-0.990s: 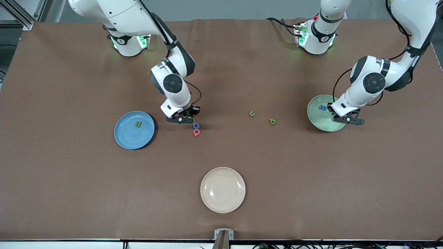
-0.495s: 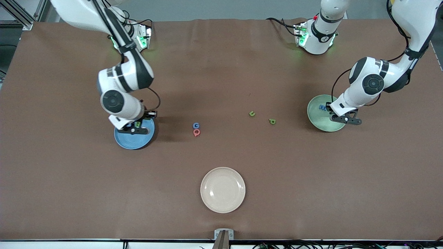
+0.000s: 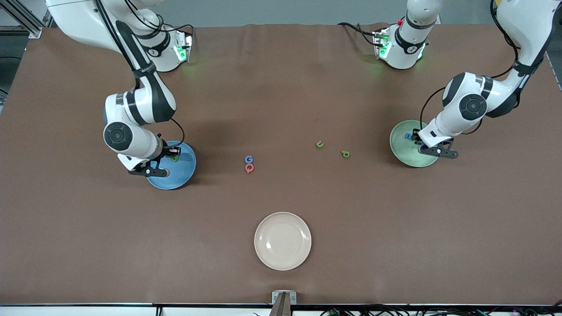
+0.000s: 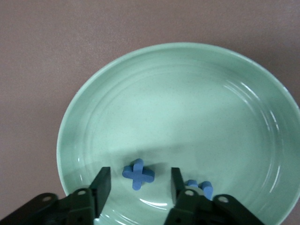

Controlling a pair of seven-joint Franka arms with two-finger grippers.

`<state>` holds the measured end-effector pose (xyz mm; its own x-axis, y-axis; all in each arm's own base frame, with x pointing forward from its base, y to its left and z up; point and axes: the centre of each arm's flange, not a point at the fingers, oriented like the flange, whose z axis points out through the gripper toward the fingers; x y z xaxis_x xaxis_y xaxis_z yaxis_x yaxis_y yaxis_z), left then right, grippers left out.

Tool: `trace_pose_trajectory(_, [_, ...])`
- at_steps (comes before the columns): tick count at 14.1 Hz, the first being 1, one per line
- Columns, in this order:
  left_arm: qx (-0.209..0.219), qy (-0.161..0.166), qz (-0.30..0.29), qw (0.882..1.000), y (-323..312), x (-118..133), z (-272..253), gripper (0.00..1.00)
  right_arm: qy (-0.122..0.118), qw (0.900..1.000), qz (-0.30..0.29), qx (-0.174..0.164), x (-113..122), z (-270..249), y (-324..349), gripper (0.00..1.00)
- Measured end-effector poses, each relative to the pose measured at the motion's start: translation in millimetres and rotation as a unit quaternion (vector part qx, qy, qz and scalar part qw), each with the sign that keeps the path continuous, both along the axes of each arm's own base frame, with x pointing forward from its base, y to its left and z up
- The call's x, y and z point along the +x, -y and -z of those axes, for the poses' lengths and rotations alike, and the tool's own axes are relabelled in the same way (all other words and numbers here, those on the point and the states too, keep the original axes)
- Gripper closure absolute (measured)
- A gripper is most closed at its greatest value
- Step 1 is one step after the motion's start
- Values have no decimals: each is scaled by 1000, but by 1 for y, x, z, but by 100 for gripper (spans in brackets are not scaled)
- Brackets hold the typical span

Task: Sort uppercase to blue plate, lowercase to green plate
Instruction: 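Place x on the green plate while the right gripper places Z on blue, then grasp the green p with the left gripper while the right gripper grasps q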

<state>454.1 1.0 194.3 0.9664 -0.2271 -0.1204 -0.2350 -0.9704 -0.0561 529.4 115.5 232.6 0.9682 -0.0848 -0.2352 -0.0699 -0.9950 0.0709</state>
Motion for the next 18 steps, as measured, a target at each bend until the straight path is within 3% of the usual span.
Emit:
trace_pose_trajectory(4, [-5,26,-19,999,40,9,-16,0,-3,1000,10,-1,2,20,12,65])
trace_pose_trajectory(9, [-14,65,-65,996,128,16,-46,0,3,1000,9,-15,9,23,45,60])
trace_pose_trajectory(13, [-25,61,-101,993,212,11,-55,0,1,1000,6,-13,9,23,43,28])
trace_pose_trajectory(16, [-37,47,-98,993,254,4,-53,0,4,999,44,-10,9,17,13,0])
trace_pose_trajectory(18, [-41,38,-86,995,268,-2,-47,0,10,997,74,1,6,10,-28,0])
